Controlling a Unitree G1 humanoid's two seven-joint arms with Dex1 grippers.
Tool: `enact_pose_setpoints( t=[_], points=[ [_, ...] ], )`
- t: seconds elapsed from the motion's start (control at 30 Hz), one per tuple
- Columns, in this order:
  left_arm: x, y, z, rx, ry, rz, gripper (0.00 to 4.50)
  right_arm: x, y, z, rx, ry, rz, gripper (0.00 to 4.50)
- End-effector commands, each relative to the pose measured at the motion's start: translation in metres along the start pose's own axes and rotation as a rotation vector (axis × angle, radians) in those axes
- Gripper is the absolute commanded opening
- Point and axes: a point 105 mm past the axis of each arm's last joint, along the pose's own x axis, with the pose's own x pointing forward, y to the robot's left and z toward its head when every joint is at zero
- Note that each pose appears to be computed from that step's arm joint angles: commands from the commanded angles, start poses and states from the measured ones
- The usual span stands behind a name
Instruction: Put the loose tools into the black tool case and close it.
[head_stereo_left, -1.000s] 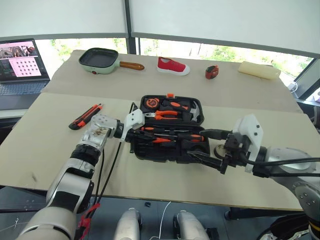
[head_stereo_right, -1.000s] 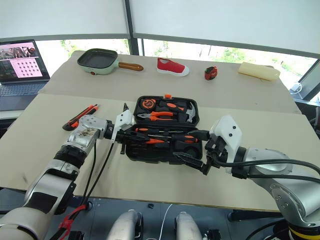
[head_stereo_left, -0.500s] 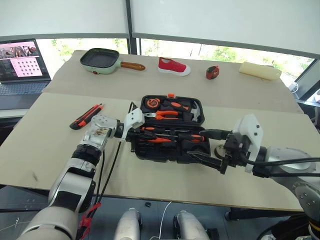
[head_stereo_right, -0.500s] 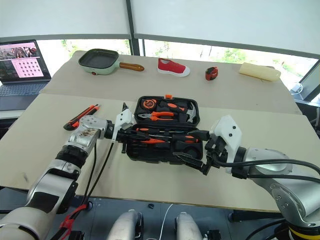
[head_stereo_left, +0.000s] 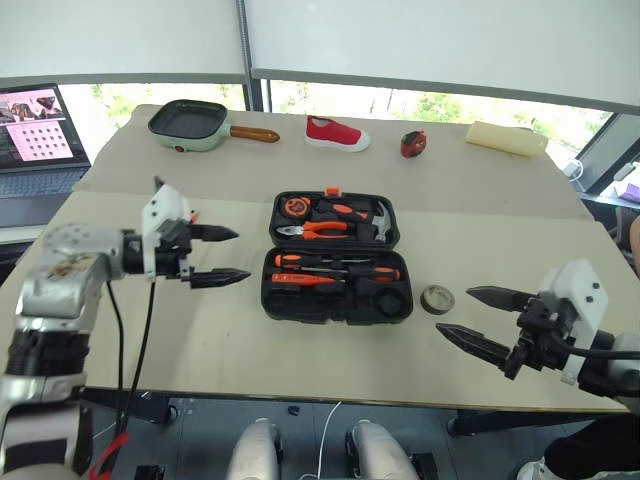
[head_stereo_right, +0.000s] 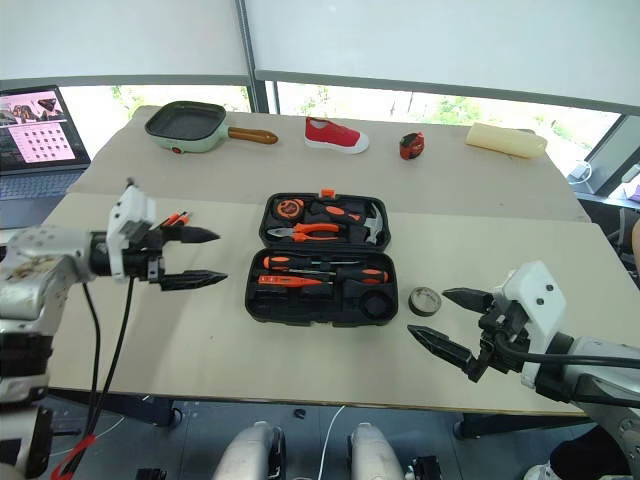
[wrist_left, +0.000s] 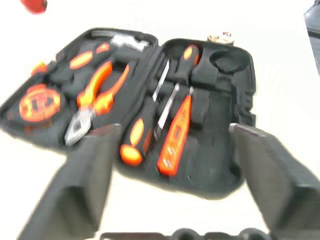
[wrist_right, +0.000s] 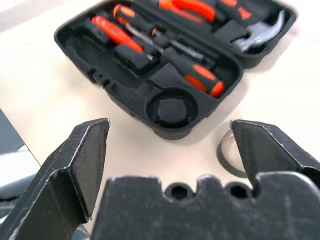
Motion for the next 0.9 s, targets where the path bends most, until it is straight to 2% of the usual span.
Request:
enact_pose_setpoints(
  t=[0.03,0.2,0.37,0.5,0.6,0.77,0.9],
  points=[
    [-0.046,0.002,-0.008,-0.015,0.032,0.218,4.47,0.012,0.001,0.025,-0.074,-0.052,0.091,4.50],
    [-0.093,0.011,-0.041,-0.094,0.173,0.465,4.47,0.028,-0.002,0.039,-0.104,-0.071,0.171,4.50],
    [-0.119,0.035,-0.050,-0.125,0.238,0.592,4.47,0.045,0.006,0.053,-0.142,-0.109,0.266,4.50],
    [-0.109,0.072,-0.045,-0.118,0.253,0.617,4.47,0.057,0.021,0.065,-0.184,-0.136,0.353,4.50],
    [-0.089,0.098,-0.041,-0.115,0.256,0.591,4.47,0.060,0.036,0.071,-0.204,-0.153,0.420,4.50],
    [-0.062,0.121,-0.049,-0.143,0.308,0.570,4.47,0.056,0.051,0.076,-0.220,-0.166,0.457,4.50],
    [-0.050,0.129,-0.067,-0.156,0.408,0.601,4.47,0.051,0.057,0.075,-0.227,-0.166,0.436,4.50]
  ],
)
